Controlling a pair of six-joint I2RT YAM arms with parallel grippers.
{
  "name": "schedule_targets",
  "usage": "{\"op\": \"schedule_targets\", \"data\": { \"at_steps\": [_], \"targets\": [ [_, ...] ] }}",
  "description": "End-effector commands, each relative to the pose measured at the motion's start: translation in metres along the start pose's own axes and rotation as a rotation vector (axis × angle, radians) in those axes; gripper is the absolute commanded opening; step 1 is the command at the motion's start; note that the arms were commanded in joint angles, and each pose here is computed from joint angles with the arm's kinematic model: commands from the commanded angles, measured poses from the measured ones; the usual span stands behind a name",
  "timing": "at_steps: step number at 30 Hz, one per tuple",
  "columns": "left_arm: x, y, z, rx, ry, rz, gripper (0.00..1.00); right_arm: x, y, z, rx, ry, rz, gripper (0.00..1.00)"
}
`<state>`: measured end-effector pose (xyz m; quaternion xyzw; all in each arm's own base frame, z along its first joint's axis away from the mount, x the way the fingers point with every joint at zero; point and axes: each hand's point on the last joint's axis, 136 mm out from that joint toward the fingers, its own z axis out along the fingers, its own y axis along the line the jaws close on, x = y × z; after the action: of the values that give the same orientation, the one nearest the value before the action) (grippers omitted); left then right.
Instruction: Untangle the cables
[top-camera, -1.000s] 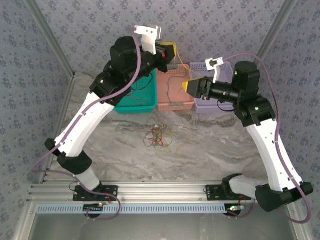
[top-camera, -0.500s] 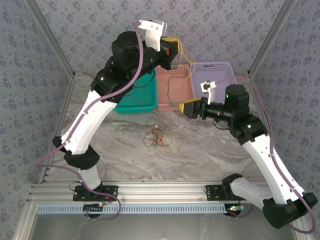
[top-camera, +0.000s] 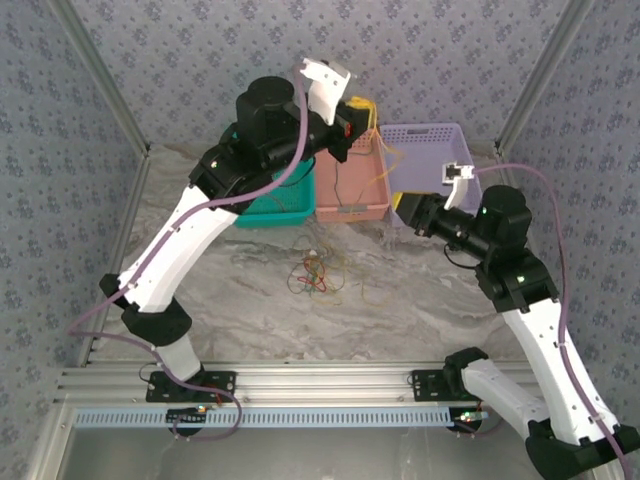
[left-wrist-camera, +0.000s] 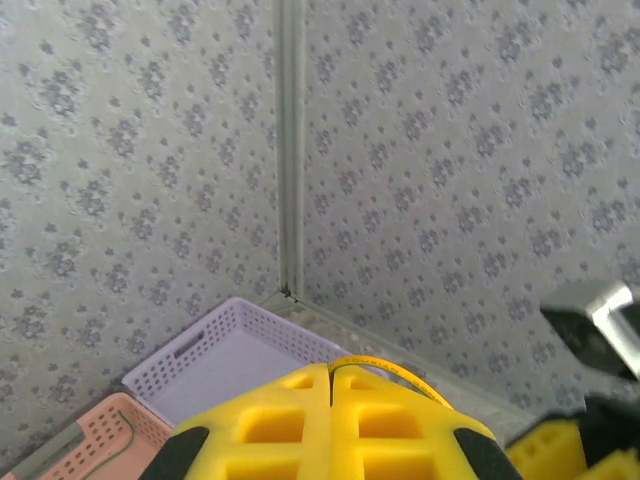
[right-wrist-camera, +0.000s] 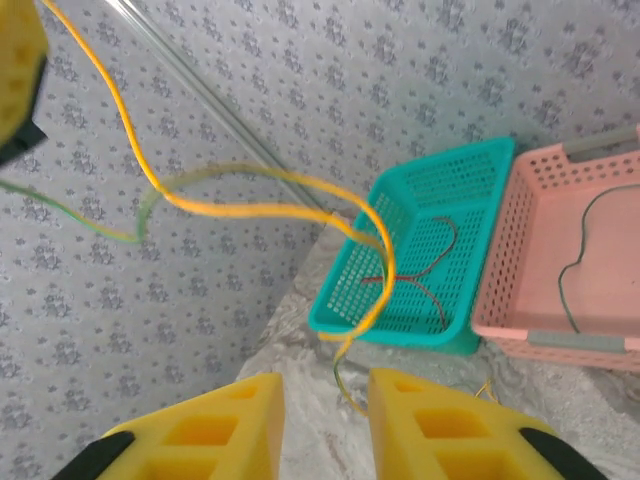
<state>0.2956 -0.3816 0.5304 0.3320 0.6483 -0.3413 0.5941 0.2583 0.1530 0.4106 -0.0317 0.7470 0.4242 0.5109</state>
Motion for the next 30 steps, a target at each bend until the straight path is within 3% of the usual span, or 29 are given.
{"op": "schedule_targets", "data": {
  "at_steps": [1,9,12,19,23,30],
  "targets": [
    [-0.037,-0.023,-0.030,0.101,-0.119,0.077,0.00,-0.033,0.021,-0.011,-0.038,-0.084,0.009,0.32],
    [-0.017,-0.037,-0.039,0.187,-0.064,0.159,0.00,-0.046,0.046,-0.014,-0.136,-0.005,-0.071,0.52],
    [-0.015,-0.028,-0.036,0.160,-0.051,0.116,0.00,-0.041,0.048,-0.010,-0.155,0.049,-0.049,0.46],
    [-0.002,-0.004,-0.021,0.040,-0.007,0.012,0.00,-0.018,0.057,-0.016,-0.188,0.026,0.083,0.37],
    [0.003,0.006,-0.014,-0.006,0.002,-0.054,0.00,-0.008,0.057,-0.017,-0.165,-0.006,0.192,0.37],
    [0.007,0.004,-0.011,-0.013,0.000,-0.093,0.00,-0.005,0.064,0.007,-0.216,-0.084,0.401,0.52]
  ]
}}
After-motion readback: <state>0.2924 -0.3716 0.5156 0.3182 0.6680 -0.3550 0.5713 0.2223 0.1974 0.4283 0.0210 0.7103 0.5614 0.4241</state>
